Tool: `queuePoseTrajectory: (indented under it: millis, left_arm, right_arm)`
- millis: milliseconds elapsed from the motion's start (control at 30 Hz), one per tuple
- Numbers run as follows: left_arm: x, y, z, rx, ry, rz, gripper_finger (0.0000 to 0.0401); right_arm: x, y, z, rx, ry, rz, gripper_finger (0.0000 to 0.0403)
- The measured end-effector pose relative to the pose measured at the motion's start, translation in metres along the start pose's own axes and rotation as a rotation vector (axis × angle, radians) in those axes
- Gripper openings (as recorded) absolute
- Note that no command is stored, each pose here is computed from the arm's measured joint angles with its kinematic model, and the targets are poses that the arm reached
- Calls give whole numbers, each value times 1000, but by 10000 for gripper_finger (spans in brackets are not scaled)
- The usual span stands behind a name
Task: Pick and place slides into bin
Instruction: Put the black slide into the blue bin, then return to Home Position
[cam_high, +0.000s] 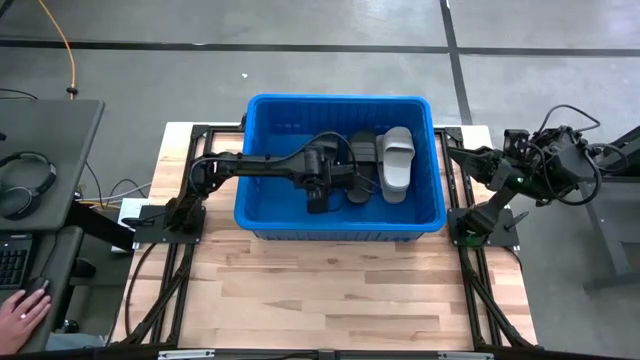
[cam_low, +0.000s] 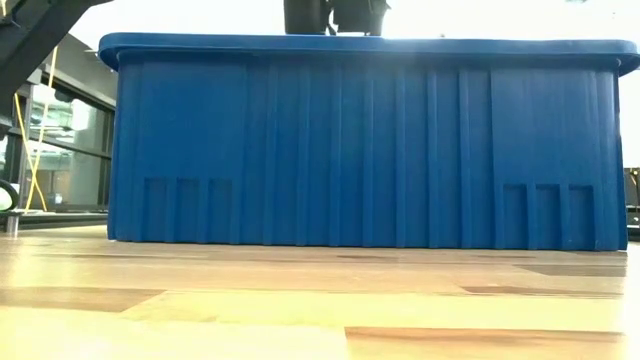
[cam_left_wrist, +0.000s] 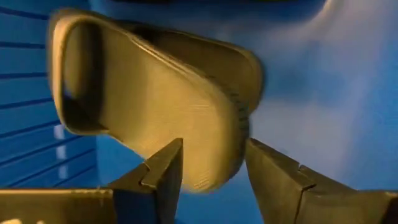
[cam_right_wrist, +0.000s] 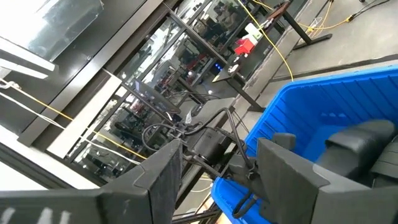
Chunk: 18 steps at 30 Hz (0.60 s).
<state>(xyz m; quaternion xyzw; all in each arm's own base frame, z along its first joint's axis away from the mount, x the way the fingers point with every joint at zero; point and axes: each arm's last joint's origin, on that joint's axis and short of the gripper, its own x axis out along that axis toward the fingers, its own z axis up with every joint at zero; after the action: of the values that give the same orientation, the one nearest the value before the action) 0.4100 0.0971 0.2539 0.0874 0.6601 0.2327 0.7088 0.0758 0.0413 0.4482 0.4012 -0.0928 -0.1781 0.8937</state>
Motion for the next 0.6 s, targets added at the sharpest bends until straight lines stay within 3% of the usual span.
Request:
queuePoseTrajectory:
  millis: [333,600]
  left_arm:
    - [-10,2,4,-17,-42,-99,179]
    - [-67,25,18,-82,-250,-237,179]
  right_arm:
    - [0,0,0,-4,1,-1,197]
    - [0,0,0,-12,8,7,197]
